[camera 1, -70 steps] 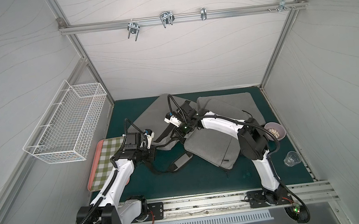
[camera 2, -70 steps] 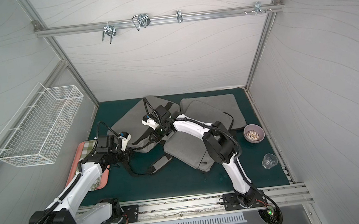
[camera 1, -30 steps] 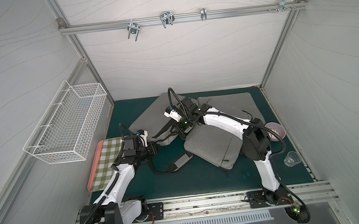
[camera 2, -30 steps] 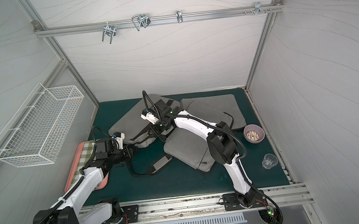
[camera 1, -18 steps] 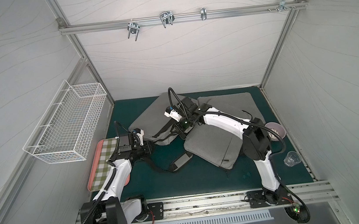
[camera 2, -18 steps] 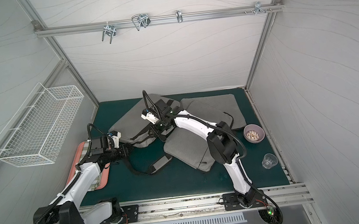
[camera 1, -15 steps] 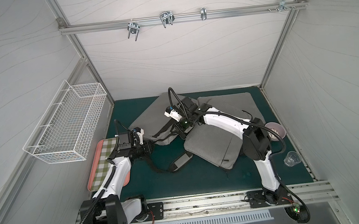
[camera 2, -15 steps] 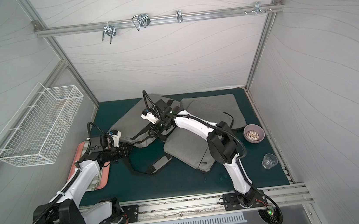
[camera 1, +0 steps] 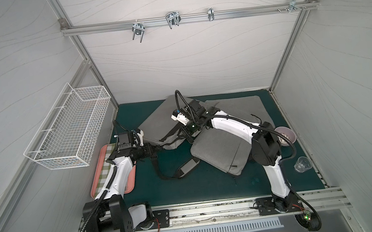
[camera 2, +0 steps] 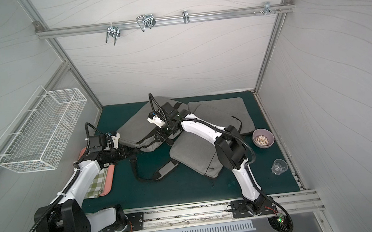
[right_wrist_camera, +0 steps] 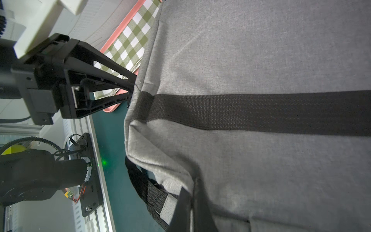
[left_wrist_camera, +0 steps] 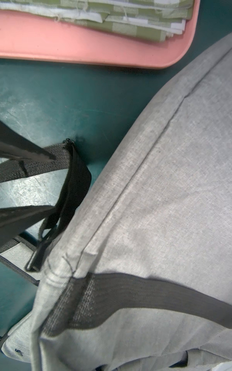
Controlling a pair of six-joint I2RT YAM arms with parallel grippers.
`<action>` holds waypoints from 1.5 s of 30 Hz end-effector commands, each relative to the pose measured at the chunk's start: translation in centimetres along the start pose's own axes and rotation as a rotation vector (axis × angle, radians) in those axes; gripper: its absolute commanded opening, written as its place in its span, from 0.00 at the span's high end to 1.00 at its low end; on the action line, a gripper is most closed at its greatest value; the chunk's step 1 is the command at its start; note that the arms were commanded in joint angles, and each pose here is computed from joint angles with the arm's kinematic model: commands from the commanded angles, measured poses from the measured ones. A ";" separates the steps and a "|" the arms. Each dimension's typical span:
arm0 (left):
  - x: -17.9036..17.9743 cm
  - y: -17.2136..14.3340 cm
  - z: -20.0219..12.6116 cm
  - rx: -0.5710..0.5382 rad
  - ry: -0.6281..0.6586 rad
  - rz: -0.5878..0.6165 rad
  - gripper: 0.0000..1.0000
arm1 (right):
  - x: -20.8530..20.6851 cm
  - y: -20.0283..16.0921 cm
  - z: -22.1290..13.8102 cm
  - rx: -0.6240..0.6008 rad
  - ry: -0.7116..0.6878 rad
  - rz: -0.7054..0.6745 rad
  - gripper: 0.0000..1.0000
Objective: Open the zippered laptop bag and take out the laptop
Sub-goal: Adjust the zipper on the zippered laptop bag, then unzip the zipper on the zippered laptop bag.
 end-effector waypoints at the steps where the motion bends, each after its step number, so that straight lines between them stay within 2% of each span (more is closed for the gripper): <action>1: -0.8 0.2 -1.3 0.006 -0.021 0.013 0.61 | 0.6 3.2 -3.4 -0.098 -0.036 -0.033 1.00; 6: -1.1 -2.4 -2.6 0.036 -0.049 -0.064 0.60 | 0.5 3.0 -3.1 -0.082 -0.042 -0.020 1.00; 10: -2.8 -4.0 -3.8 0.022 -0.164 -0.125 0.62 | 0.8 3.2 -2.9 -0.082 -0.034 -0.024 1.00; 15: -4.6 -5.2 -2.4 -0.015 -0.238 -0.117 0.63 | 1.2 3.6 -3.1 -0.089 -0.026 -0.028 1.00; 18: -4.7 -5.7 -1.2 0.000 -0.256 -0.138 0.64 | 1.4 3.8 -3.3 -0.092 -0.025 -0.028 1.00; 21: -4.8 -5.2 -0.2 -0.030 -0.287 -0.133 0.64 | 1.4 3.8 -3.4 -0.094 -0.026 -0.028 1.00; 26: -6.1 -2.5 0.2 -0.113 -0.349 -0.091 0.63 | 1.6 3.7 -3.3 -0.091 -0.021 -0.028 1.00; 33: -5.7 -2.1 1.5 -0.130 -0.333 -0.042 0.64 | 1.6 3.8 -3.4 -0.096 -0.016 -0.029 1.00; 37: -6.2 -1.2 1.6 -0.185 -0.370 0.009 0.64 | 1.7 3.8 -3.2 -0.096 -0.007 -0.026 1.00; 45: -6.3 -1.2 2.3 -0.165 -0.376 0.017 0.72 | 1.4 4.0 -3.2 -0.105 -0.001 -0.016 1.00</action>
Point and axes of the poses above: each gripper's point midway between its finger pads, its own z axis out along the fingers, its own x axis along the line the jaws close on, y = z × x, the point moved 2 cm from there along -z, back along the fingers, and after that the axes turned 13 degrees about -z, right-handed, at the moved point
